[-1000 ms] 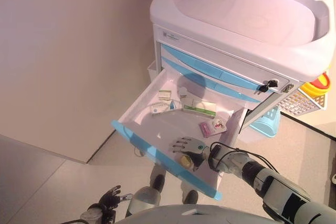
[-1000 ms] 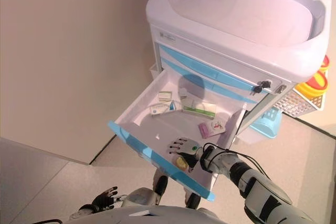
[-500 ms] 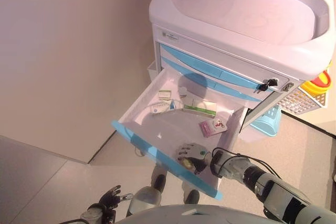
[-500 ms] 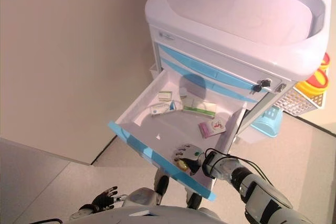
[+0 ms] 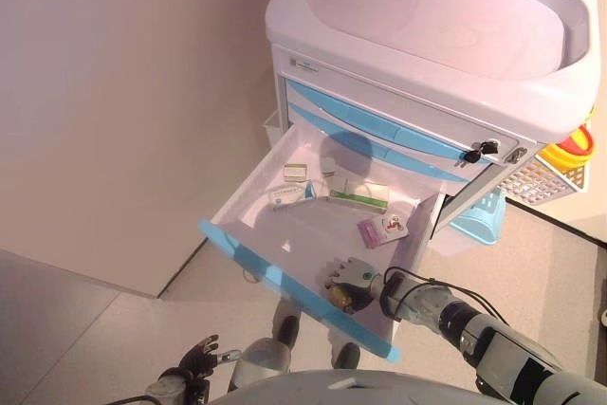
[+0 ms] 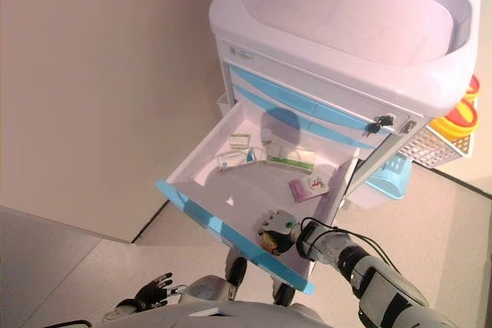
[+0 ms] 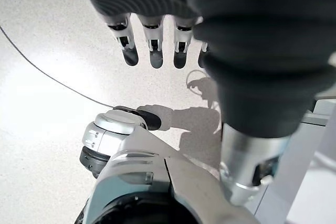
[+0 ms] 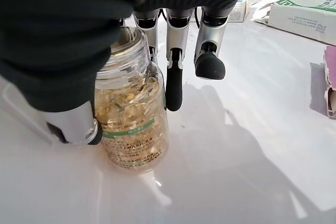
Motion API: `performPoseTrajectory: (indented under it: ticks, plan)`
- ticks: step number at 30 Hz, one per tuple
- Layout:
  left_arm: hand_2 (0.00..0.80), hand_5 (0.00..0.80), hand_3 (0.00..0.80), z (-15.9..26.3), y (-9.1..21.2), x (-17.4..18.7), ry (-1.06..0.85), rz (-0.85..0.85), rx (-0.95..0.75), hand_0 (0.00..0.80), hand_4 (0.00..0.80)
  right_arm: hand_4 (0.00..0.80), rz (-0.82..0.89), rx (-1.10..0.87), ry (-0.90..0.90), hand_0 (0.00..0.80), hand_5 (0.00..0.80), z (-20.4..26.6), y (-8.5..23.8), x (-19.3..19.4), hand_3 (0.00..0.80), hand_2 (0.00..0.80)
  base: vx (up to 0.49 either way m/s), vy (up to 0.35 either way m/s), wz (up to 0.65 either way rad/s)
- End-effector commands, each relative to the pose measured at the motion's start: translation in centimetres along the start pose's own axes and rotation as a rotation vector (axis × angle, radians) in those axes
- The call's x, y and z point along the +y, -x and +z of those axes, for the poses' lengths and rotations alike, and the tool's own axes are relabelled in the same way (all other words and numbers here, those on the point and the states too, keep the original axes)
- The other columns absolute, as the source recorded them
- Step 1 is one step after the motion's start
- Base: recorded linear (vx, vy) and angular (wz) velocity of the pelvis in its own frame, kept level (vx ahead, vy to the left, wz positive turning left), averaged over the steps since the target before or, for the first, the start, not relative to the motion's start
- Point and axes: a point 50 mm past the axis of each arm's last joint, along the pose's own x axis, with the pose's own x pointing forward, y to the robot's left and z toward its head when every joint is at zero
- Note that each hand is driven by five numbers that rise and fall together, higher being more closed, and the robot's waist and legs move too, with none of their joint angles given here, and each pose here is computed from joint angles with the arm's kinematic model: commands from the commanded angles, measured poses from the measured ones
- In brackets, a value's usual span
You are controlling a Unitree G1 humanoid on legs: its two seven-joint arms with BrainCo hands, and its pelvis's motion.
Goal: Open the drawer and pick up the medicine
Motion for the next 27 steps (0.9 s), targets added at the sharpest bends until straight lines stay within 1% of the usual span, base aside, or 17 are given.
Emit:
performPoseTrajectory:
  ticks: [1,5,7,8,11,14,17,19,20,23,27]
  plan:
    - [0.000,0.000,0.000,1.0,-0.6,-0.8,-0.003,-0.024,-0.005,0.000,0.000,0.800,-0.112,-0.031,0.026,0.800,0.800,0.1,-0.8,-2.6,0.800,0.800,0.000,0.000,0.00]
    - [0.000,0.000,0.000,0.9,-0.5,-0.4,0.004,-0.013,0.006,0.000,0.000,0.800,-0.216,-0.020,0.040,0.800,0.800,-1.7,-0.5,-7.1,0.800,0.800,0.035,0.012,-0.02]
    - [0.000,0.000,0.000,1.0,-0.5,0.1,0.015,0.000,0.011,0.000,0.000,0.800,-0.283,-0.010,0.052,0.800,0.800,-3.1,0.6,-11.2,0.800,0.800,0.024,0.014,-0.10]
    - [0.000,0.000,0.000,0.9,-0.4,0.5,0.028,0.012,0.013,0.000,0.000,0.800,-0.315,-0.014,0.057,0.800,0.800,-3.7,1.6,-13.5,0.800,0.800,0.011,0.015,-0.14]
    - [0.000,0.000,0.000,0.5,-0.1,1.3,0.059,0.038,0.021,0.000,0.000,0.800,-0.397,-0.013,0.033,0.800,0.800,-4.8,5.0,-18.9,0.800,0.800,0.005,0.026,-0.18]
    - [0.000,0.000,0.000,-0.1,0.1,1.7,0.084,0.056,0.030,0.000,0.000,0.800,-0.471,-0.017,-0.020,0.800,0.800,-5.5,8.6,-23.4,0.800,0.800,0.030,0.045,-0.32]
    - [0.000,0.000,0.000,-0.6,0.4,1.9,0.104,0.067,0.036,0.000,0.000,0.800,-0.563,-0.048,-0.128,0.800,0.800,-6.3,12.6,-27.3,0.800,0.800,0.047,0.044,-0.29]
    - [0.000,0.000,0.000,-1.0,0.5,2.0,0.105,0.068,0.040,0.000,0.000,0.800,-0.670,-0.079,-0.197,0.800,0.800,-6.7,15.2,-30.0,0.800,0.800,0.061,0.049,-0.21]
    - [0.000,0.000,0.000,-1.0,0.5,2.0,0.104,0.068,0.041,0.000,0.000,0.800,-0.694,-0.077,-0.204,0.800,0.800,-6.9,15.7,-30.6,0.800,0.800,0.062,0.042,-0.14]
    - [0.000,0.000,0.000,-1.5,0.7,1.9,0.090,0.064,0.053,0.000,0.000,0.800,-0.890,-0.069,-0.263,0.800,0.800,-8.5,18.9,-34.1,0.800,0.800,0.068,0.037,-0.18]
    - [0.000,0.000,0.000,-1.3,0.6,1.9,0.066,0.055,0.064,0.000,0.000,0.800,-1.149,0.031,-0.326,0.800,0.800,-10.9,22.9,-37.9,0.800,0.800,0.080,0.031,-0.04]
